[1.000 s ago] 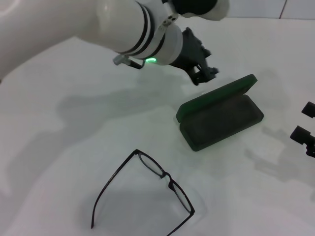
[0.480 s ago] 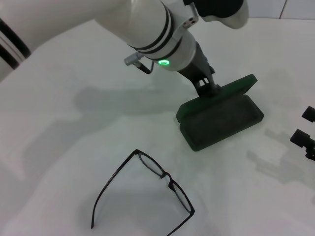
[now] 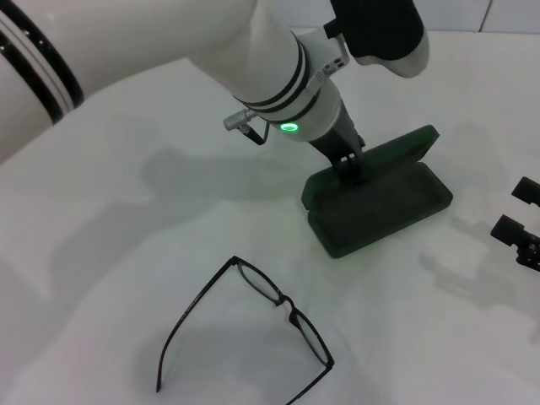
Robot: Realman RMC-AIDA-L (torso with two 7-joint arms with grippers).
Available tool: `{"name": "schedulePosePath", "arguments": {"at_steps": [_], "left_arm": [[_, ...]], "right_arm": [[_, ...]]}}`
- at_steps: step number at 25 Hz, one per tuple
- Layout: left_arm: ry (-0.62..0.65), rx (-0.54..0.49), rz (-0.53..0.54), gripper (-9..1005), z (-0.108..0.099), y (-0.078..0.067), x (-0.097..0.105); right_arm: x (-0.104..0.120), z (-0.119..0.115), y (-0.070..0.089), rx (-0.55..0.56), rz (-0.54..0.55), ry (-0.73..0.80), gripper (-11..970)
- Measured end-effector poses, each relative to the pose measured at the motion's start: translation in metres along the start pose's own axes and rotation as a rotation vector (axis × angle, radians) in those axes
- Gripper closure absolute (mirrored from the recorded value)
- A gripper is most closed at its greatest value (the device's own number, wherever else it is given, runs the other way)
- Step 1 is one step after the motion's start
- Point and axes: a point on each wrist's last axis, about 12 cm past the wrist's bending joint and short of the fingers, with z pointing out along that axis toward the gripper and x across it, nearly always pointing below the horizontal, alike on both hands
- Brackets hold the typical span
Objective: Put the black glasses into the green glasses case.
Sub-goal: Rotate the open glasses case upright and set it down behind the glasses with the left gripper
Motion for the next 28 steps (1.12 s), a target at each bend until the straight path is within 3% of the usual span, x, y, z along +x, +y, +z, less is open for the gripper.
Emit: {"name": "schedulePosePath", "arguments": {"at_steps": [23,26,28], "left_arm": [[0.055,-0.008,0.035,666,0.01,0.001,0.002],[0.061,-0.009,0.064,806,0.011,-0.003,0.0],[0.062,-0.018,0.085,806,0.011,-0.003,-0.001]], "right_arm": [[0.001,0.0,-0.002,0.018,0.0,0.003,75],[0.001,-0.001,-0.002,0.022,0.001,0.002,74],[0.001,-0.002,-0.001,0.024,0.002,0.001,74]]}}
